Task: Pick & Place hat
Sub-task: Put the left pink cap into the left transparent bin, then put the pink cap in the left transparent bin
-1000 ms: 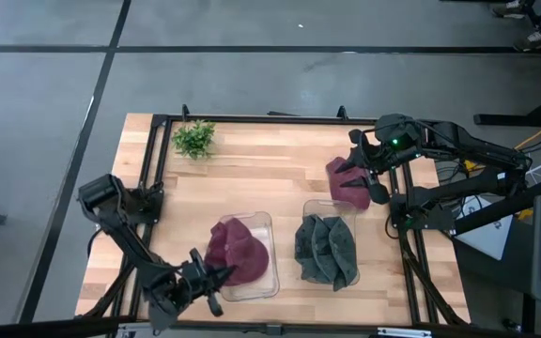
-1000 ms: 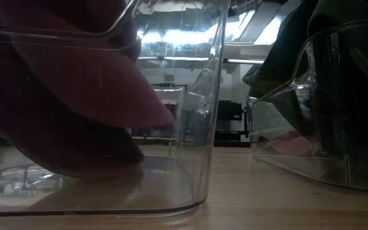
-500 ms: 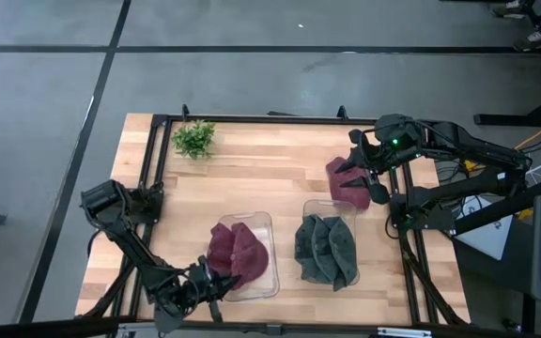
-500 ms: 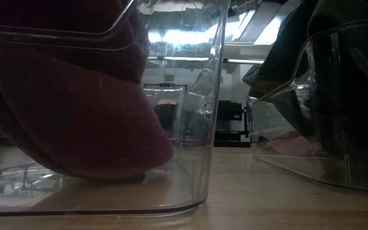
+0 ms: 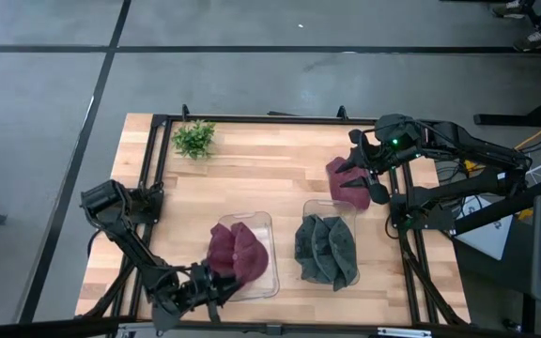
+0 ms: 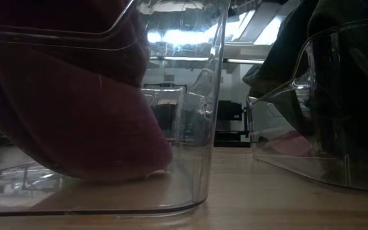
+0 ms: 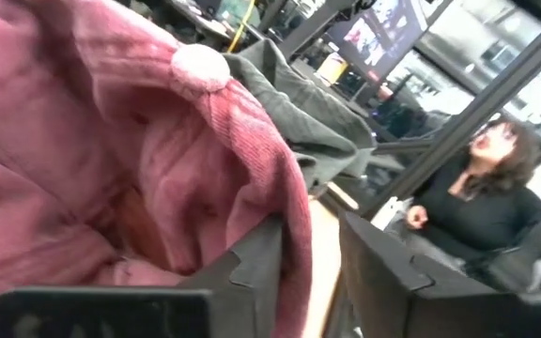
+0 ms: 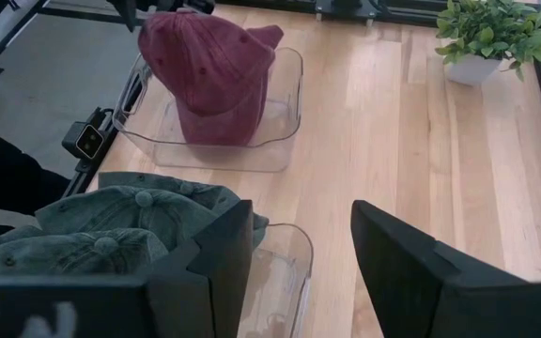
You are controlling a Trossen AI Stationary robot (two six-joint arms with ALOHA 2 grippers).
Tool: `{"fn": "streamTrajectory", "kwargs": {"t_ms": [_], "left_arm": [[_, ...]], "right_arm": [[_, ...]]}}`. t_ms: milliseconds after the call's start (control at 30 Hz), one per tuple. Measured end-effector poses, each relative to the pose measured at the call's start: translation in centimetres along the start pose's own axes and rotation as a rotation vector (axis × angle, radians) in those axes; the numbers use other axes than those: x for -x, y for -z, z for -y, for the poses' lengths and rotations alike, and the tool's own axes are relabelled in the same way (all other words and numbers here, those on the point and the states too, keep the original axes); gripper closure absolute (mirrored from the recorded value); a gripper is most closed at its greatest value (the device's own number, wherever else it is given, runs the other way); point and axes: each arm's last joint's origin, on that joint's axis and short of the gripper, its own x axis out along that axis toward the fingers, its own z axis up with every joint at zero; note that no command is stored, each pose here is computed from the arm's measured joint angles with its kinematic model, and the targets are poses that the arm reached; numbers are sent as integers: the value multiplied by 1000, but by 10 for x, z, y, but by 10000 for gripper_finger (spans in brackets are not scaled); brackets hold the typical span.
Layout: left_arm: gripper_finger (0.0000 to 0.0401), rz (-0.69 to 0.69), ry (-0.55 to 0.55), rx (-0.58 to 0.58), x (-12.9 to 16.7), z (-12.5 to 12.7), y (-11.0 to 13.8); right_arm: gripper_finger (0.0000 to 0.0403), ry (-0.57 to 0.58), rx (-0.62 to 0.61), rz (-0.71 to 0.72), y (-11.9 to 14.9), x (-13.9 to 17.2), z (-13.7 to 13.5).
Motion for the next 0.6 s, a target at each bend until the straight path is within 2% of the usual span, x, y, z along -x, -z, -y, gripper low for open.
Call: {"fn": "streamTrajectory", "kwargs": {"t_ms": [367, 600], "left_arm": [[235, -22, 49, 213, 0, 7, -4], [238, -53, 95, 145, 9, 15, -14]], "right_arm": [[221, 0, 0, -1, 0, 0, 0], [221, -1, 4, -1, 0, 0, 0]]}}
